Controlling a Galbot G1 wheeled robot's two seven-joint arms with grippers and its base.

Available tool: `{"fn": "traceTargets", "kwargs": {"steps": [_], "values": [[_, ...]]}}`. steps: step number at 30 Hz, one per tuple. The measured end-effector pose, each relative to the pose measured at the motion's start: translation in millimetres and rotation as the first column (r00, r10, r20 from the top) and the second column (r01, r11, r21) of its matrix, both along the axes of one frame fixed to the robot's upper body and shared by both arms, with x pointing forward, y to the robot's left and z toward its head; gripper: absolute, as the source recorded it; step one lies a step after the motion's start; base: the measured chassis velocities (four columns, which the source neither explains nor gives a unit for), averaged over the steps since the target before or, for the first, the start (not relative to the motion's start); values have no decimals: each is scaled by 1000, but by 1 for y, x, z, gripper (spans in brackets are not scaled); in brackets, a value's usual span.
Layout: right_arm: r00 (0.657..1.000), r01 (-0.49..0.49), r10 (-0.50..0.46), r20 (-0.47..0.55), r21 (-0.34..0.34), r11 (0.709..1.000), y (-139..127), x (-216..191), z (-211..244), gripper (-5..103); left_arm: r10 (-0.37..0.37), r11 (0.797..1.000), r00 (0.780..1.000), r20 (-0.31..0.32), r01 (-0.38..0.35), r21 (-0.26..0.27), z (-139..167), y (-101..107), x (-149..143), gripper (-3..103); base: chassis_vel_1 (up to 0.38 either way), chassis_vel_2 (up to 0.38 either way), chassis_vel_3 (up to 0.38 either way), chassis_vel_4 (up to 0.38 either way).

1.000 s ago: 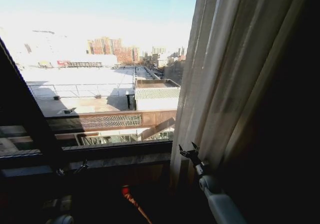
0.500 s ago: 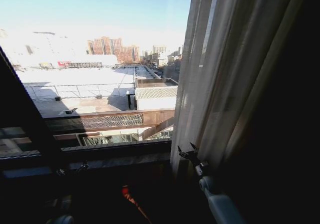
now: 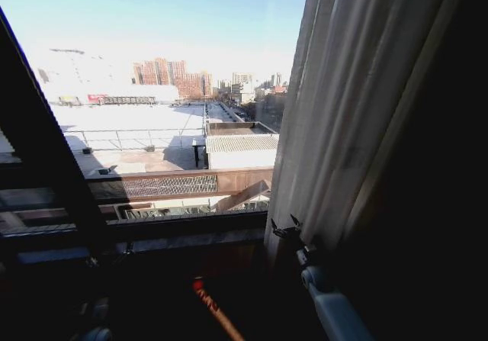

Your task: Open the curtains by pulling them apart, changing their state from closed to fully open.

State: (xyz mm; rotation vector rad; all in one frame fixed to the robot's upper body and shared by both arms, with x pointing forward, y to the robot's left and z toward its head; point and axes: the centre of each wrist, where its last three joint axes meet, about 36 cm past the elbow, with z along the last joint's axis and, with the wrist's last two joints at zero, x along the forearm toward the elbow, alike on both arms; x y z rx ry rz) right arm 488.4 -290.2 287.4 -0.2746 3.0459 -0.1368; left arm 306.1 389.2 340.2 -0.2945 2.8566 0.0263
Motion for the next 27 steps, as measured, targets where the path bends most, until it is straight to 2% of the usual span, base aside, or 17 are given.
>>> {"fn": "traceTargets", "kwargs": {"steps": [5, 7, 10, 15, 20, 24, 27], "values": [[1000, 9, -9, 3, -2, 1000, 6, 14, 0, 100, 0, 1000, 1000, 0, 0, 0, 0, 0, 0, 100, -12, 2, 23, 3], [1000, 13, -14, 7, 18, 1000, 12, 20, 3, 100, -1, 1000, 1000, 0, 1, 0, 0, 0, 0, 100, 0, 0, 0, 0], [1000, -7, 7, 7, 35, 999, 14, 21, 4, 100, 0, 1000, 1000, 0, 0, 0, 0, 0, 0, 100, 0, 0, 0, 0], [997, -79, 79, 14, 20, 997, 13, 23, -1, 100, 0, 1000, 1000, 0, 0, 0, 0, 0, 0, 100, 0, 0, 0, 0], [997, -81, 80, 8, 31, 996, 13, 23, -2, 100, 0, 1000, 1000, 0, 0, 0, 0, 0, 0, 100, -17, -1, 42, -3], [1000, -23, 23, -3, 16, 1000, 11, 24, -2, 100, 0, 1000, 1000, 0, 0, 0, 0, 0, 0, 100, -106, 5, 108, -2], [998, 64, -64, -10, -4, 998, 8, 29, -1, 100, 0, 1000, 1000, 0, 0, 0, 0, 0, 0, 100, -140, 44, 151, -41]]}}
